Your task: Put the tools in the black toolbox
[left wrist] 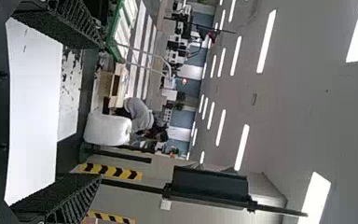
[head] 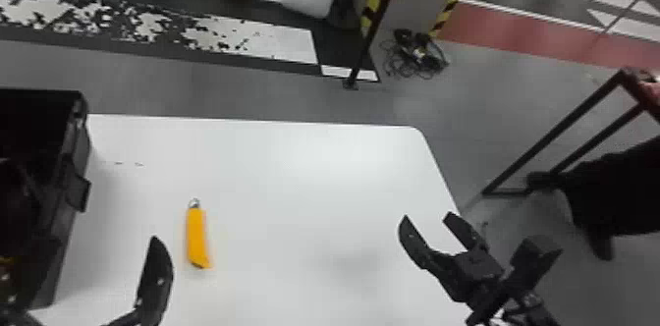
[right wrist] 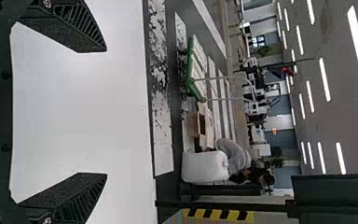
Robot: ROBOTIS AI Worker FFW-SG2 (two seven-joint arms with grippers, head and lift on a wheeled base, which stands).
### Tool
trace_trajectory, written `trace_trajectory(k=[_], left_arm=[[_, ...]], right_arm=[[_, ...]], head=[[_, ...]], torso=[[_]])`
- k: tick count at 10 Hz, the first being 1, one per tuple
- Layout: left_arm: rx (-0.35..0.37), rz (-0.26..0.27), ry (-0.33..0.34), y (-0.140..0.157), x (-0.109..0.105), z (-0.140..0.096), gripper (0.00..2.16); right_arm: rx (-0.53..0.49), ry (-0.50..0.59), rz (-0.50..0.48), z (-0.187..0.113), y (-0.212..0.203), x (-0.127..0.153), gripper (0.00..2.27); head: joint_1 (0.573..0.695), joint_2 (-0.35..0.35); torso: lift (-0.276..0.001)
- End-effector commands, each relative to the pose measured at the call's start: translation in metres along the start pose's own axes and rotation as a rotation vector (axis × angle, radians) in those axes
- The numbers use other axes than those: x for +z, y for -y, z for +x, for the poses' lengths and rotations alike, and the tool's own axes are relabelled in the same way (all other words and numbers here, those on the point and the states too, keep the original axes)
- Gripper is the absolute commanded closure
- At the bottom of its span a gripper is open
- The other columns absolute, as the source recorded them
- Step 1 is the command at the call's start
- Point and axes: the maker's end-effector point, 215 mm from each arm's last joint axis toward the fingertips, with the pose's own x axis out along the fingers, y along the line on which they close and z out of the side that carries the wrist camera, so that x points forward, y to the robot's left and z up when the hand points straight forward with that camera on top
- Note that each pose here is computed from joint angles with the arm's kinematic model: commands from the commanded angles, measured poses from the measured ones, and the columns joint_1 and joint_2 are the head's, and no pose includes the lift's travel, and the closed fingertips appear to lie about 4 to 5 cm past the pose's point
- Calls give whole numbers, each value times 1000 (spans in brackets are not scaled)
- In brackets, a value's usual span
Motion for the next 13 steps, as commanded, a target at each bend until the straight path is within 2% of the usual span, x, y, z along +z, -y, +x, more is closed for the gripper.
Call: trace_trajectory(k=[1, 3, 5, 6, 8, 13], left_arm=[[-9, -2, 5, 5, 0, 5, -2], [-38, 15, -20, 7, -9, 22, -2], [-9, 12, -37, -18, -14, 26, -2], [-5, 22, -46, -26, -16, 25, -2], [22, 32, -49, -44, -14, 12, -2], [3, 26, -27, -42, -7, 18, -2]], right_arm=[[11, 19, 39, 7, -15, -1, 53], [36, 41, 15, 15, -40, 12, 49], [70, 11, -10, 24, -75, 10, 46], [72, 11, -1, 22, -82, 10, 46], [70, 21, 4, 17, -85, 16, 49], [43, 16, 12, 11, -79, 9, 46]], head=[[695, -350], [695, -350], [695, -350], [695, -315], [695, -249], [695, -224]], torso=[[-39], [-39], [-39], [-39], [-39], [-39]])
